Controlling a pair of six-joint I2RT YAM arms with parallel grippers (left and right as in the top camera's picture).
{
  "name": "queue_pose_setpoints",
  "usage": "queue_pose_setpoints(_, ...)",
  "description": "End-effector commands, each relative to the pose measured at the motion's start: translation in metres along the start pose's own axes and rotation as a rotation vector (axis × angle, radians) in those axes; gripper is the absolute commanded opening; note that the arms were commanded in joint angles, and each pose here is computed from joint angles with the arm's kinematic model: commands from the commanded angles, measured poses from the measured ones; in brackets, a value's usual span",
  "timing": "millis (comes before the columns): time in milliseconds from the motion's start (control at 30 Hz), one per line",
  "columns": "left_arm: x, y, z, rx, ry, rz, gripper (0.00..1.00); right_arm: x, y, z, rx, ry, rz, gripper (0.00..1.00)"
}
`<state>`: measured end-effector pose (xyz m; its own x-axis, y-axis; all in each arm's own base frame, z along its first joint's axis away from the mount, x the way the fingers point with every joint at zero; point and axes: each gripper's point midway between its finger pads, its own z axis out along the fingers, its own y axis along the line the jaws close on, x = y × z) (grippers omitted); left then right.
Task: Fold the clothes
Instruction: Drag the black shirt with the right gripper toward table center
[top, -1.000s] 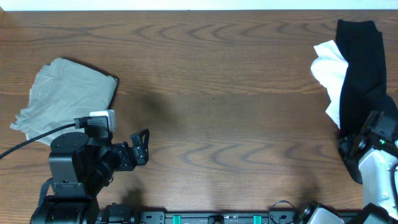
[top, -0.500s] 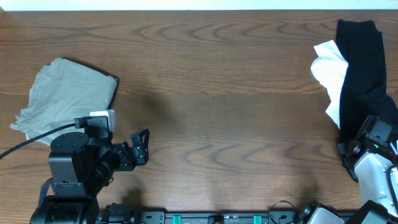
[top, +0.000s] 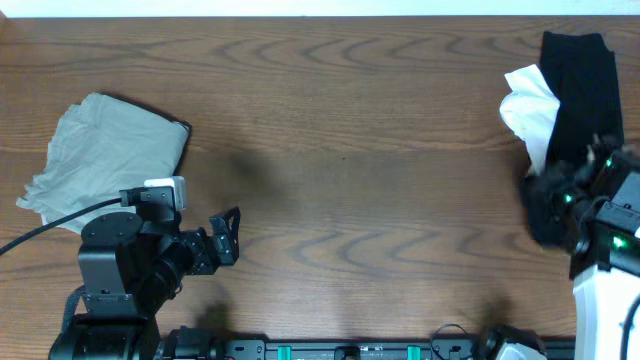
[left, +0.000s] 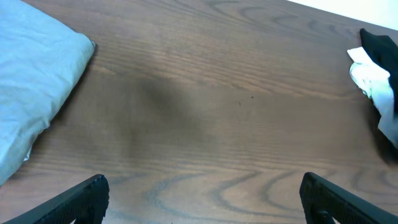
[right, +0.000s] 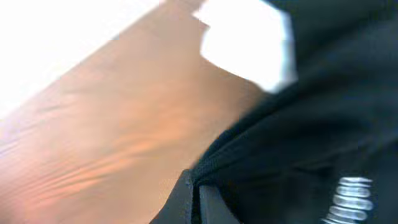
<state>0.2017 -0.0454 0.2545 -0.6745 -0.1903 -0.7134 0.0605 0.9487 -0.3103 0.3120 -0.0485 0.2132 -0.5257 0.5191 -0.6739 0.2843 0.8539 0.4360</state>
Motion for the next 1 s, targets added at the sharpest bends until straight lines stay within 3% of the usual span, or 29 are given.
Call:
queue_pose_setpoints(0, -0.006, -0.004, -0.004, 0.013, -0.019, 0.024, 0.98, -0.003, 0.096, -0.039, -0.344, -0.014, -0.253, 0.01)
queue_pose_setpoints(233, -0.006, -0.004, -0.004, 0.014, -0.019, 0.024, 0.98, 0.053, 0.184, -0.067, -0.630, 0.083, -0.508, 0.01)
queue_pose_setpoints(433, -0.006, -0.004, -0.004, 0.013, -0.019, 0.024, 0.98, 0.082, 0.240, -0.083, -0.839, 0.093, -0.611, 0.01)
queue_pose_setpoints(800, -0.006, -0.004, -0.004, 0.013, -0.018, 0.023, 0.98, 0.098, 0.274, -0.083, -0.939, 0.084, -0.657, 0.02)
queue_pose_setpoints(833, -0.006, -0.004, -0.004, 0.013, -0.018, 0.023, 0.98, 0.099, 0.276, -0.077, -0.937, 0.090, -0.656, 0.15)
queue_pose_setpoints(867, -0.006, -0.004, -0.004, 0.013, -0.018, 0.023, 0.98, 0.101, 0.278, -0.072, -0.934, 0.100, -0.646, 0.41)
queue_pose_setpoints(933, -0.006, -0.004, -0.004, 0.013, -0.017, 0.023, 0.98, 0.104, 0.280, -0.061, -0.926, 0.120, -0.632, 0.78)
queue_pose_setpoints(967, -0.006, -0.003, -0.004, 0.013, -0.016, 0.023, 0.98, 0.104, 0.279, -0.055, -0.911, 0.124, -0.630, 0.90)
